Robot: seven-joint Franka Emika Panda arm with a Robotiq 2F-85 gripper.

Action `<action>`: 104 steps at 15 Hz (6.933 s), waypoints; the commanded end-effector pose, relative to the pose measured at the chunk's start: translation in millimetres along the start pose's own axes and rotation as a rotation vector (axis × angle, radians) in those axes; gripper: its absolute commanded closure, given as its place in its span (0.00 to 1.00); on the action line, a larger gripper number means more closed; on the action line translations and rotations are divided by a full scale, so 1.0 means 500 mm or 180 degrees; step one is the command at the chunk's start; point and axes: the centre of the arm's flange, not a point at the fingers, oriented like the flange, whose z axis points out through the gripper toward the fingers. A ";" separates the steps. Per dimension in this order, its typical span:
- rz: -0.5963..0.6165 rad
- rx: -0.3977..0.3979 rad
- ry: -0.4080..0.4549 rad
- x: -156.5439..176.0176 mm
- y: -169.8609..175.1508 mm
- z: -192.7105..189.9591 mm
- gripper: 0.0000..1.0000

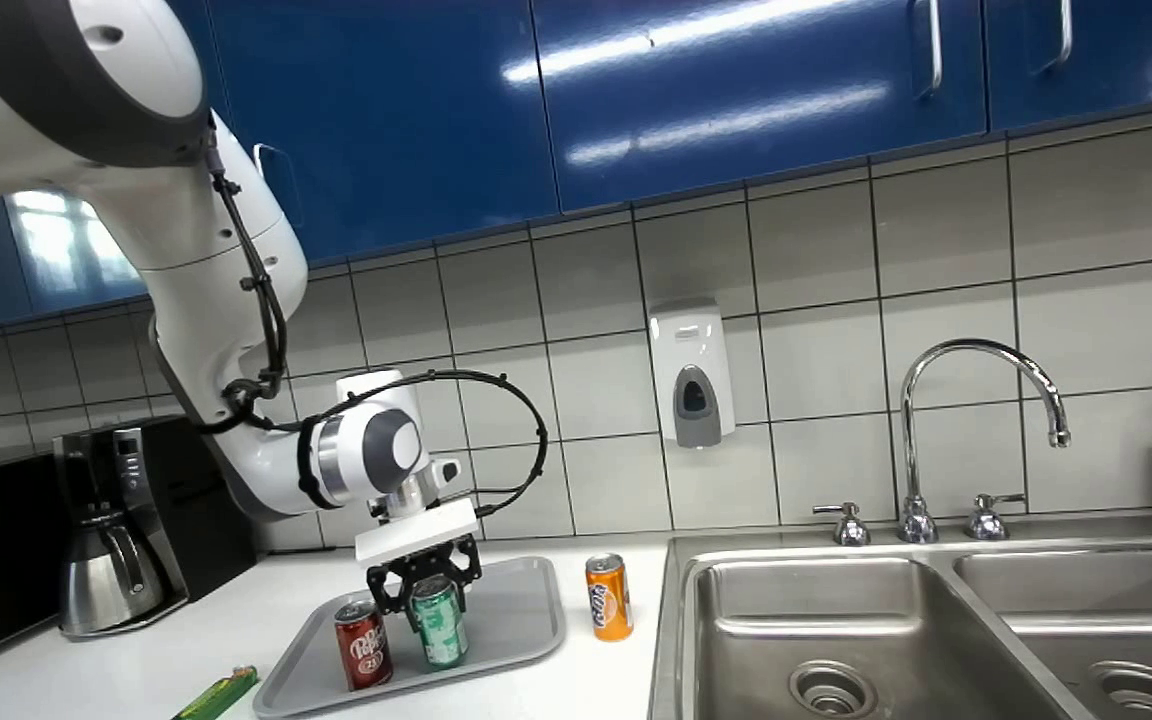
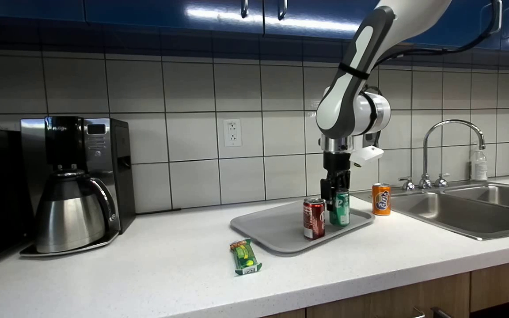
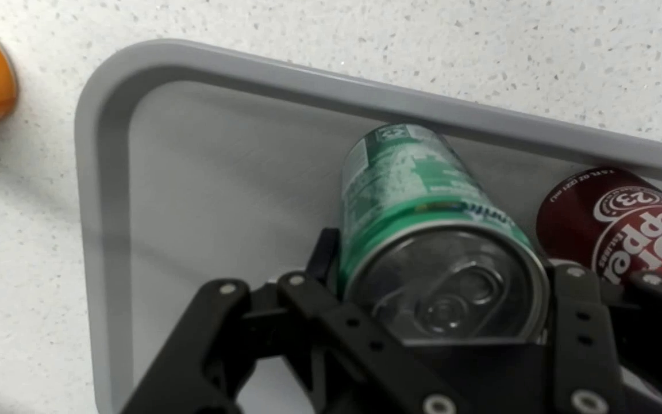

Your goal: Put the cans on the tray

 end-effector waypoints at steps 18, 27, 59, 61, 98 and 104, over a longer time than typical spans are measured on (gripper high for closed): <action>0.0202 -0.0177 0.0184 0.040 0.017 -0.022 0.00; 0.0270 -0.0283 0.0461 0.021 0.042 -0.120 0.00; 0.1355 -0.0391 0.0446 -0.171 0.393 -0.126 0.00; 0.1367 -0.0375 0.0414 -0.159 0.402 -0.106 0.00; 0.1300 -0.0289 0.0002 -0.127 0.448 0.053 0.62; 0.1275 -0.0295 0.0068 -0.127 0.438 0.023 0.62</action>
